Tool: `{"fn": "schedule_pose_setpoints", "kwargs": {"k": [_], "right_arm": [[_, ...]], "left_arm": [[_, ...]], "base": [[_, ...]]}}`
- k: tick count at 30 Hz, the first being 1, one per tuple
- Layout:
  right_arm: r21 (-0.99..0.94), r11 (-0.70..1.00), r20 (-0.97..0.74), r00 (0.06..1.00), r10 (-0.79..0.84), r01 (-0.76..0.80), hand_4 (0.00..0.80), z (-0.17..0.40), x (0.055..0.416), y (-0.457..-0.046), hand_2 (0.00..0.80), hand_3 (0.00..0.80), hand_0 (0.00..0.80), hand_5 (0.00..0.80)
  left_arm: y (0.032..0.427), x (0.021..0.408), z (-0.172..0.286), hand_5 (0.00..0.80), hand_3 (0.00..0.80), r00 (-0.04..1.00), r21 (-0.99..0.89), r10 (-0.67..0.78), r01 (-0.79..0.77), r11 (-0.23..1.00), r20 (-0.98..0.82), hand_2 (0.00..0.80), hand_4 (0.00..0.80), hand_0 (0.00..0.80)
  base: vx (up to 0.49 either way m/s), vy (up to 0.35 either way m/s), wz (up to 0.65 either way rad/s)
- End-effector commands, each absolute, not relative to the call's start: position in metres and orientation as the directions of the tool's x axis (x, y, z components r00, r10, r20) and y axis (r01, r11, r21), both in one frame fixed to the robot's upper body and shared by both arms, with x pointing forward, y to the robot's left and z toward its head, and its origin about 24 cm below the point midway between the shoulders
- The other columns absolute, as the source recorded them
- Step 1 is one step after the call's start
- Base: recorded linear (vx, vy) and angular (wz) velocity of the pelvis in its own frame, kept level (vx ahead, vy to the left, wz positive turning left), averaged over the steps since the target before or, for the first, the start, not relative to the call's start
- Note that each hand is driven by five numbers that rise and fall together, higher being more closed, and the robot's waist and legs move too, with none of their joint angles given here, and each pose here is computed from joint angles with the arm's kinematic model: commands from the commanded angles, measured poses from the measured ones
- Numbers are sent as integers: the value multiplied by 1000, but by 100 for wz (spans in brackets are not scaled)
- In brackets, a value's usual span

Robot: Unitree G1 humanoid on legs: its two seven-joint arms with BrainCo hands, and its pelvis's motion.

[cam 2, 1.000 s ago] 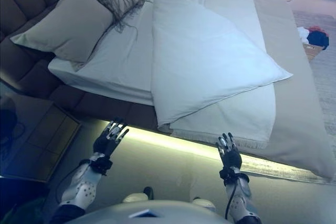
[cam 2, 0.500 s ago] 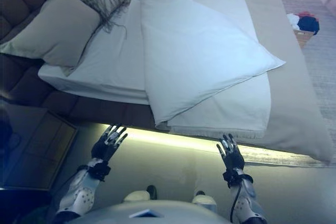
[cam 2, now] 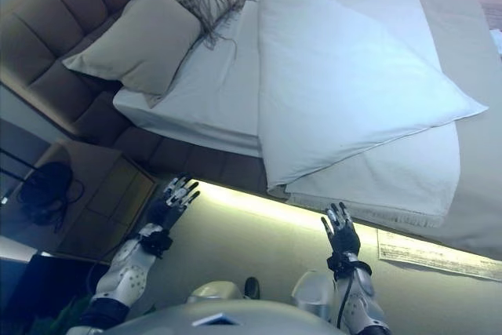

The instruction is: Make the bed neatly

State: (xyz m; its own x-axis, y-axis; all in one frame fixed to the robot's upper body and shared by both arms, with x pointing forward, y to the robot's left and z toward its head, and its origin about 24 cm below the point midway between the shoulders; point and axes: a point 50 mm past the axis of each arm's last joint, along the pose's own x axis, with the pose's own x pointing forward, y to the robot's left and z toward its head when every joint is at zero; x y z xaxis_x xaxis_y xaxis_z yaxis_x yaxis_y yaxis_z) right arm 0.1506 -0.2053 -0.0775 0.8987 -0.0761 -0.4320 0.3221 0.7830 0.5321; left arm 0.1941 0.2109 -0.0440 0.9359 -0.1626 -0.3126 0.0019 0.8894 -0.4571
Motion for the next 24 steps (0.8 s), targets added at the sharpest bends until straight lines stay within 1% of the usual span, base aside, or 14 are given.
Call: {"fn": "schedule_pose_setpoints", "kwargs": {"k": [1,5,8,13,18,20,24], "right_arm": [[581,773,-306,948,-84,256,0,-60,172,-206,0,0,0,0],[582,776,-307,949,-70,245,0,-61,178,-206,0,0,0,0],[585,776,-313,948,-50,234,0,-63,173,-204,0,0,0,0],[579,775,-347,937,-47,253,0,-68,160,-208,0,0,0,0],[562,781,-385,922,-46,273,0,-66,161,-211,0,0,0,0],[568,784,-374,927,-27,251,0,-63,160,-217,0,0,0,0],[547,791,-370,927,-68,276,0,-62,162,-231,0,0,0,0]], "left_arm": [[221,208,-29,0,0,964,-432,-121,7,902,-238,0,0,0],[231,207,-30,0,0,966,-432,-93,-21,902,-241,0,0,0],[237,200,-34,0,0,962,-429,-73,-48,902,-261,0,0,0],[242,180,-40,0,0,953,-411,-78,-52,910,-293,0,0,0],[246,169,-45,0,0,944,-432,-64,-88,898,-325,0,0,0],[243,168,-44,0,0,946,-452,-89,-65,890,-312,0,0,0],[224,170,-46,0,0,947,-513,-144,-25,858,-286,0,0,0]], "base": [[227,-201,-7],[271,-195,0],[274,-185,4],[392,-302,30],[326,-343,16],[291,-393,11],[223,-339,2]]}}
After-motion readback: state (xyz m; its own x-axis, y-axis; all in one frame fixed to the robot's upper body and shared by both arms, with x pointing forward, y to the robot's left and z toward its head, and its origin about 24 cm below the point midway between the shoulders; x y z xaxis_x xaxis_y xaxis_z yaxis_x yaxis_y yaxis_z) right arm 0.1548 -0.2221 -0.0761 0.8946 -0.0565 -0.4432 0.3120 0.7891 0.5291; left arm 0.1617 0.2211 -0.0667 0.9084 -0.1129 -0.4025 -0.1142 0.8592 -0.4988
